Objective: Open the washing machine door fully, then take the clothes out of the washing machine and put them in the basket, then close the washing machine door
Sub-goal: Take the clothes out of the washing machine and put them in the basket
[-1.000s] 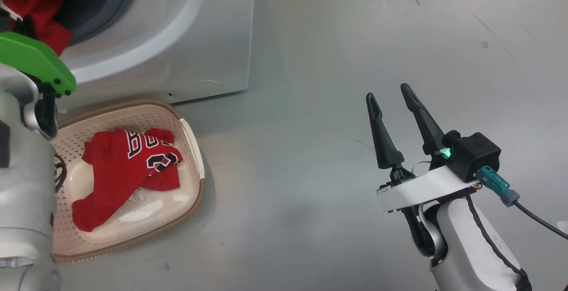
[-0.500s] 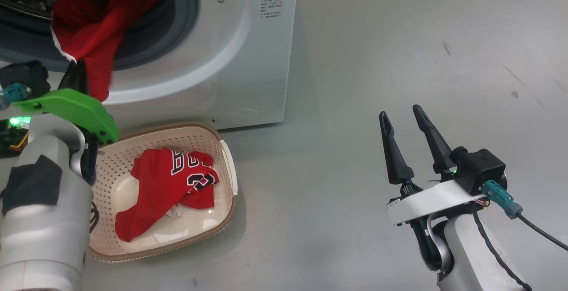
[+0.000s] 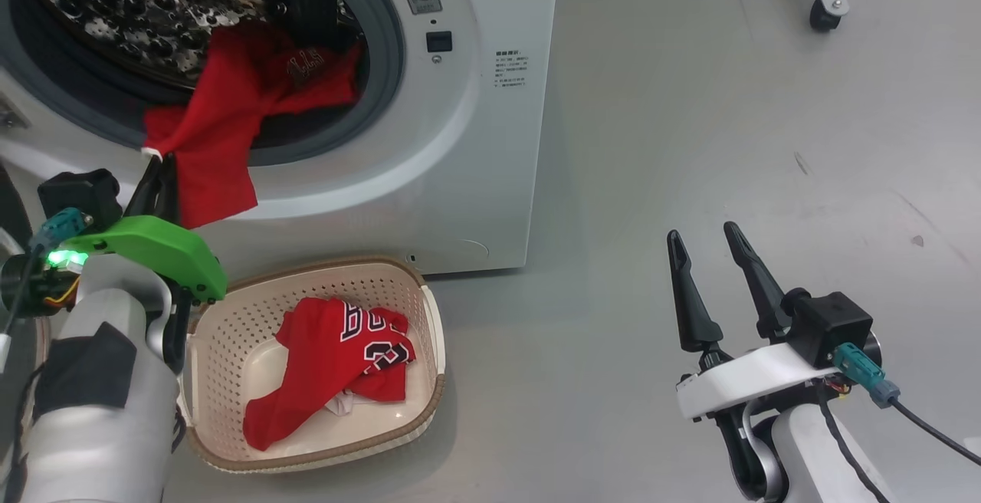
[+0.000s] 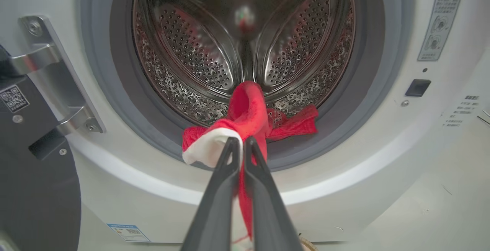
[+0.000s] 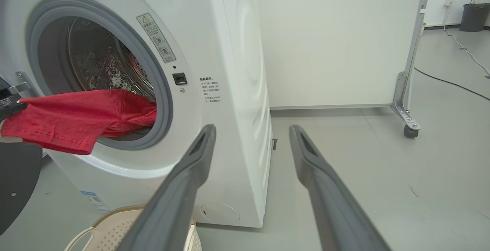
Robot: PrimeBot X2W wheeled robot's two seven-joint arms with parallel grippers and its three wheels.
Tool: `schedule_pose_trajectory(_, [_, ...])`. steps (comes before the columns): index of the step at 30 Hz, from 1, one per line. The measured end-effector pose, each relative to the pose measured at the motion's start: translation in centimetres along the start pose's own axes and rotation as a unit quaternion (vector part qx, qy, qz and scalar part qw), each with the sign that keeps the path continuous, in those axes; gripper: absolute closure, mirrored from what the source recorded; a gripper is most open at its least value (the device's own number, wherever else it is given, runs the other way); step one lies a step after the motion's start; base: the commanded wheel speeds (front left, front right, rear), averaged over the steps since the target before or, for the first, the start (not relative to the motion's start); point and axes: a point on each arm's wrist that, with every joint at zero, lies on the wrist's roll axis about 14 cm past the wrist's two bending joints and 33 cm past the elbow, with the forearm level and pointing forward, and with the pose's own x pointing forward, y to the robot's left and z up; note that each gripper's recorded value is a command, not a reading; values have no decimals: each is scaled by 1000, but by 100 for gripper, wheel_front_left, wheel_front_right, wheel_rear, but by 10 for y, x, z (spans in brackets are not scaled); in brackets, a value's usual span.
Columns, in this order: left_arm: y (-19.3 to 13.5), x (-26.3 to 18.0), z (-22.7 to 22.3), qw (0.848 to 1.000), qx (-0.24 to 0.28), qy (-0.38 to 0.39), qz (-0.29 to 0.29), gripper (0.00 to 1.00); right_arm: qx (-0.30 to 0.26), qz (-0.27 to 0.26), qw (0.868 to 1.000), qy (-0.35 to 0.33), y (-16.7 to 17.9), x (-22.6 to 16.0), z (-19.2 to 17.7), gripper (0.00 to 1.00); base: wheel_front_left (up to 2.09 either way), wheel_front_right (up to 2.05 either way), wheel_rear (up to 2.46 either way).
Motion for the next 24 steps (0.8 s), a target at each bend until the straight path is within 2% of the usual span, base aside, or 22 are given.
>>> schedule_pose_trajectory(10, [-3,-25,24,999,18,-43,-11,100,2,13,1000,-12,10,-10,8,0,0,0,0])
schedule_pose_trajectory(17, [-9,-33,74,992,17,-126,-20,100,4,27,1000,-16,18,-12,11,0,0,0,0])
schedule_pose_trajectory(24, [-13,-41,94,986,18,-167,-23,100,6,29,999,-14,20,-13,9,0,0,0,0])
